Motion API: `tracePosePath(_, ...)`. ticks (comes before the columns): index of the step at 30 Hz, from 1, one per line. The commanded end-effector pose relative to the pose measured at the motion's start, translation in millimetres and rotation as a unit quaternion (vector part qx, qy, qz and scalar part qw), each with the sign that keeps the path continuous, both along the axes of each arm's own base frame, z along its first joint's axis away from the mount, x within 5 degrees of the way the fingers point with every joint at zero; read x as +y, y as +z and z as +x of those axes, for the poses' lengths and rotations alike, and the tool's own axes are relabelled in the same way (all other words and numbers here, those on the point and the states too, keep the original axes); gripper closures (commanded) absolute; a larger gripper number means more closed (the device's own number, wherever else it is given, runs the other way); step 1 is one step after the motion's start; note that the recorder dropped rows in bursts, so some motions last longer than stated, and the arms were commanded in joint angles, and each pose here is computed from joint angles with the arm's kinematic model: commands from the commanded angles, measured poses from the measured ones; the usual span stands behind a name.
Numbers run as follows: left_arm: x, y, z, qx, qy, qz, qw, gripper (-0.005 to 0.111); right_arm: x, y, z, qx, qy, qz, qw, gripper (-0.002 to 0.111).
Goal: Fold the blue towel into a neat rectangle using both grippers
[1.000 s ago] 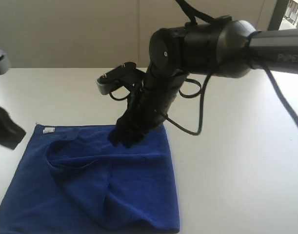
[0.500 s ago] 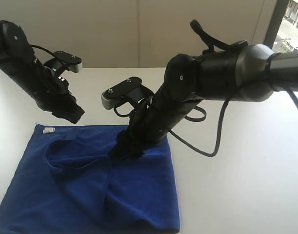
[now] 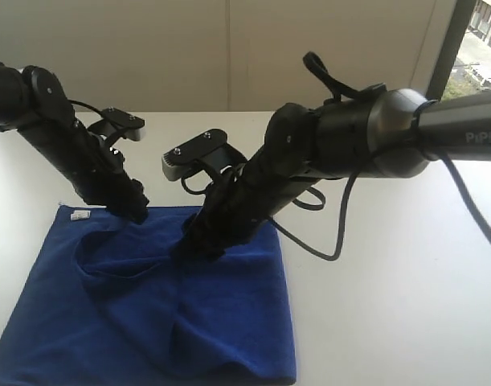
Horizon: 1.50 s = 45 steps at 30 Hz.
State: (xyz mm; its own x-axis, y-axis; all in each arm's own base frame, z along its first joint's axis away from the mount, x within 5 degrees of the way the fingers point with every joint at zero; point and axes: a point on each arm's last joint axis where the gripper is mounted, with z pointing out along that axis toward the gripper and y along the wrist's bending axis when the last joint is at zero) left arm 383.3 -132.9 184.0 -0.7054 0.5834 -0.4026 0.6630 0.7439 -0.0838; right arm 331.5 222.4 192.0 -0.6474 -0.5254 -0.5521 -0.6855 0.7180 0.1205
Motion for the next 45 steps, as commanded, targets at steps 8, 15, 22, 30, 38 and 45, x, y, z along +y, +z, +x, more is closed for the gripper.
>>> tracePosePath(8, -1.1, -6.1, -3.1, 0.029, -0.007, 0.004, 1.000, 0.063, -0.3, -8.4, -0.3, 0.014, 0.001, -0.004, 1.000, 0.057)
tracePosePath(15, 1.3, -5.2, -3.6, 0.026, -0.017, 0.020, 0.999, 0.079, 0.3, -8.1, -0.5, 0.018, -0.003, 0.002, 1.000, 0.057)
tracePosePath(22, 7.4, 8.4, -4.3, -0.001, -0.017, 0.047, 0.999, 0.080, 2.8, -8.0, -3.0, 0.016, 0.021, 0.002, 1.000, 0.057)
tracePosePath(30, 9.7, 9.5, -4.3, -0.001, -0.003, 0.056, 0.998, 0.107, 28.5, -31.9, -5.7, -0.033, 0.086, -0.017, 0.996, 0.057)
tracePosePath(38, 9.7, 9.4, -4.7, 0.002, -0.005, 0.057, 0.998, 0.107, 29.7, -54.6, 9.6, -0.065, 0.028, -0.015, 0.997, 0.057)
tracePosePath(45, 9.7, 9.4, -4.6, 0.001, -0.005, 0.057, 0.998, 0.107, 30.3, -55.3, 7.5, -0.048, 0.023, -0.008, 0.999, 0.065)
